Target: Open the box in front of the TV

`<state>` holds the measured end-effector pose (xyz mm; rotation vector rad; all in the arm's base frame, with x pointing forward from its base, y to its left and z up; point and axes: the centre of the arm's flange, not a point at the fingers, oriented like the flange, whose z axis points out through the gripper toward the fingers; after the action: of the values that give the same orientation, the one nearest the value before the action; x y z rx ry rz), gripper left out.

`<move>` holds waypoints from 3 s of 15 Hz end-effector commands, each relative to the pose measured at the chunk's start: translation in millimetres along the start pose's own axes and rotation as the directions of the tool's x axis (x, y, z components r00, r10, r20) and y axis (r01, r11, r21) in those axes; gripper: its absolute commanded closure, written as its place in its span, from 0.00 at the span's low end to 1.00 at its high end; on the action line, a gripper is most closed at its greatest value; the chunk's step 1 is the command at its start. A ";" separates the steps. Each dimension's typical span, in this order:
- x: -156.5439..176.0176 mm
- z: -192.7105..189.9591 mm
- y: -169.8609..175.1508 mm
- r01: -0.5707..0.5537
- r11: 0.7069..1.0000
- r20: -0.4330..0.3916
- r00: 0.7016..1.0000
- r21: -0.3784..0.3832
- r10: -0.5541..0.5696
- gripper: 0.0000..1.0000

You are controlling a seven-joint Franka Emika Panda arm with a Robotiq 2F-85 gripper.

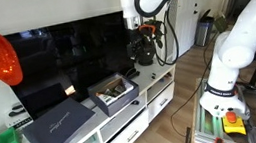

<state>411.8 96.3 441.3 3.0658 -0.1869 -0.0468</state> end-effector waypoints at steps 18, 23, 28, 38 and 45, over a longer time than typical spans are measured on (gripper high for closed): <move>89.0 191.7 -4.9 -0.089 0.996 -0.203 0.975 0.032 0.094 0.00; 89.1 196.2 -4.8 -0.073 0.997 -0.185 0.980 0.004 0.072 0.00; 109.6 242.8 -23.3 -0.119 0.989 -0.155 0.982 -0.085 0.104 0.00; 156.9 256.1 -49.5 -0.252 0.964 -0.527 0.810 0.080 0.256 0.68; 193.2 248.9 -46.9 -0.274 0.944 -0.731 0.603 0.186 0.319 1.00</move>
<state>599.5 101.1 214.9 2.8308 -0.6010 1.1101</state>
